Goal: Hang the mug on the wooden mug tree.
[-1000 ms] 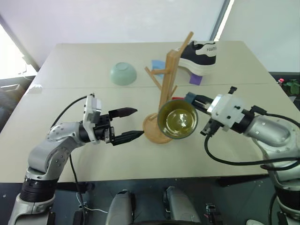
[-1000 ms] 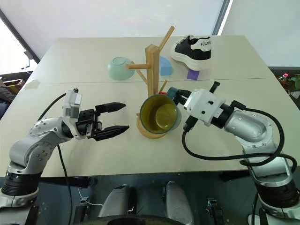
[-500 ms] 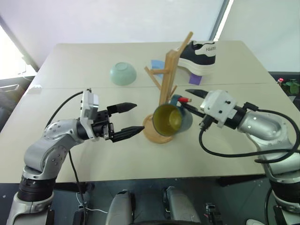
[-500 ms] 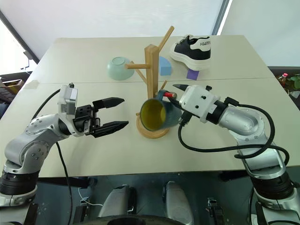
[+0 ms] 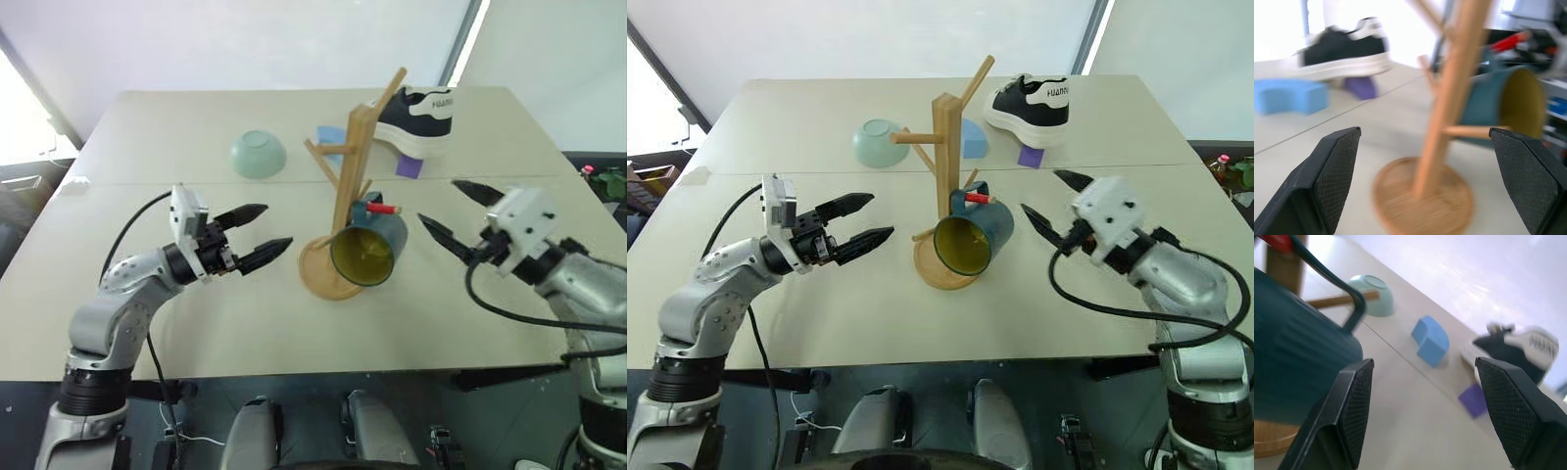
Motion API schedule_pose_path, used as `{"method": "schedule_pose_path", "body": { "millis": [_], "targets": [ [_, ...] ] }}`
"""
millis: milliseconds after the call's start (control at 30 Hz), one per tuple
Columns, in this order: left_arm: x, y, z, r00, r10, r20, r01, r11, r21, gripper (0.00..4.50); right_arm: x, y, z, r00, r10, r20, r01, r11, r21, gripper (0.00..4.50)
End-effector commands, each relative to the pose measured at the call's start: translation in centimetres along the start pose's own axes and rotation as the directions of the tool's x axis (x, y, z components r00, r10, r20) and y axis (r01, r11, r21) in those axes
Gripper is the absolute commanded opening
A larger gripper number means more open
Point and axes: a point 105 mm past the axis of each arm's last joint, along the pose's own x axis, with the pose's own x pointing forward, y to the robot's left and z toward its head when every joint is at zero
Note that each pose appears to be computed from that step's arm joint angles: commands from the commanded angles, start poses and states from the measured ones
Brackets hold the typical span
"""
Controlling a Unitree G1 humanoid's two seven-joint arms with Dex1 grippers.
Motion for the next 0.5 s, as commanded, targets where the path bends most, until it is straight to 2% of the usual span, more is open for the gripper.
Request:
{"method": "schedule_pose_path", "body": {
  "millis": [33, 200, 367, 500],
  "targets": [
    [-1.8, 3.0, -2.3, 0.976, 0.215, -0.036, -0.214, 0.976, 0.030, 4.50, -0.9, 0.1, -2.4, 0.999, -0.048, -0.011, 0.049, 0.992, 0.120, 3.42],
    [-4.4, 5.6, -5.6, 0.894, 0.441, -0.075, -0.437, 0.897, 0.067, 4.50, -0.7, 0.8, -5.9, 0.992, -0.118, -0.040, 0.124, 0.956, 0.265, 3.42],
    [-5.3, 5.1, -6.8, 0.883, 0.461, -0.087, -0.455, 0.887, 0.082, 4.50, 0.0, 0.9, -7.1, 0.989, -0.142, -0.030, 0.144, 0.935, 0.323, 3.42],
    [-5.5, 4.7, -6.8, 0.881, 0.468, -0.072, -0.463, 0.883, 0.081, 4.50, 0.7, 1.2, -7.5, 0.992, -0.126, -0.021, 0.126, 0.937, 0.325, 3.42]
  ]
}}
